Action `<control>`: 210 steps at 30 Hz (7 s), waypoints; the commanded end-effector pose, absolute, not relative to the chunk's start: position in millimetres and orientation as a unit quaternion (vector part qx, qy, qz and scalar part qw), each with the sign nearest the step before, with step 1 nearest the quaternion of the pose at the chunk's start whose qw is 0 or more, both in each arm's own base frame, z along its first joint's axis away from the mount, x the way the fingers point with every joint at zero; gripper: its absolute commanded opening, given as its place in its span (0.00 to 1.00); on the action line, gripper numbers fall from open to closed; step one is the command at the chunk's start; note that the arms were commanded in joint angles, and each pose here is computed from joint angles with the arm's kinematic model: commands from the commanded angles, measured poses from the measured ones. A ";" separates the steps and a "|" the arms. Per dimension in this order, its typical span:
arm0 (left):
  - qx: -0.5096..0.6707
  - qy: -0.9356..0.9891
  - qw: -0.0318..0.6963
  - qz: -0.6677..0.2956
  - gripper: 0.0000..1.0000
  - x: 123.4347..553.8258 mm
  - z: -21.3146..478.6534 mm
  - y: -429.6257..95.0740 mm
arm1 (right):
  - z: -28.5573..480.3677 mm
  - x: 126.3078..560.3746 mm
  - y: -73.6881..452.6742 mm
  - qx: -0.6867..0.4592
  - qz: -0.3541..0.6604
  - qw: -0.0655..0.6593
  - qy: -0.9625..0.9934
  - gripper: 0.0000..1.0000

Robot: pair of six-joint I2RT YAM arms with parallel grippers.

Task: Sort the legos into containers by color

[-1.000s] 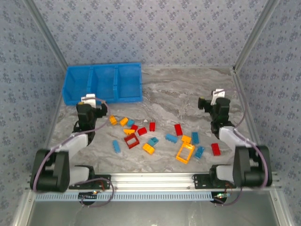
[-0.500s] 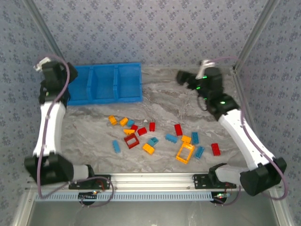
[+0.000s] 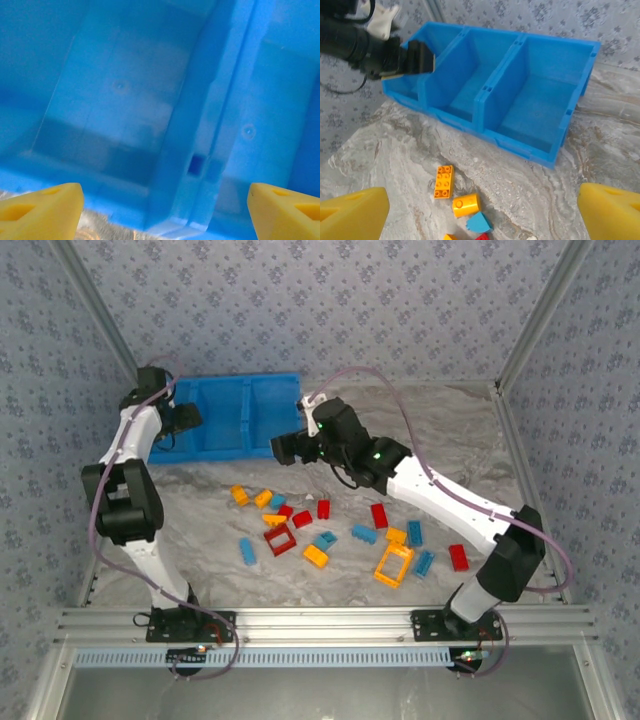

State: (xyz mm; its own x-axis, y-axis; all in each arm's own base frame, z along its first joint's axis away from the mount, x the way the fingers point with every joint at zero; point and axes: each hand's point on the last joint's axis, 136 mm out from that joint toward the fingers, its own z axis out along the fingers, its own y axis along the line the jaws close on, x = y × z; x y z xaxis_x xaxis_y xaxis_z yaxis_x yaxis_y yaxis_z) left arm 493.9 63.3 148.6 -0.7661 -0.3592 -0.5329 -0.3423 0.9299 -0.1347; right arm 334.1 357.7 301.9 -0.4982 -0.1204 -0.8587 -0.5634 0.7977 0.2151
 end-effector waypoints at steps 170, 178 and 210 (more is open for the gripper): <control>0.084 0.843 0.449 -0.285 0.73 307.0 289.5 -333.8 | 101.1 541.7 168.1 -0.063 -0.040 0.252 0.965 0.00; 0.084 0.851 0.437 -0.279 0.73 302.4 274.9 -328.9 | 75.8 558.4 162.6 -0.052 -0.037 0.235 0.970 0.00; -0.024 0.930 0.349 -0.115 0.69 205.4 195.8 -151.5 | 326.3 352.1 229.7 -0.089 0.095 0.509 0.851 0.61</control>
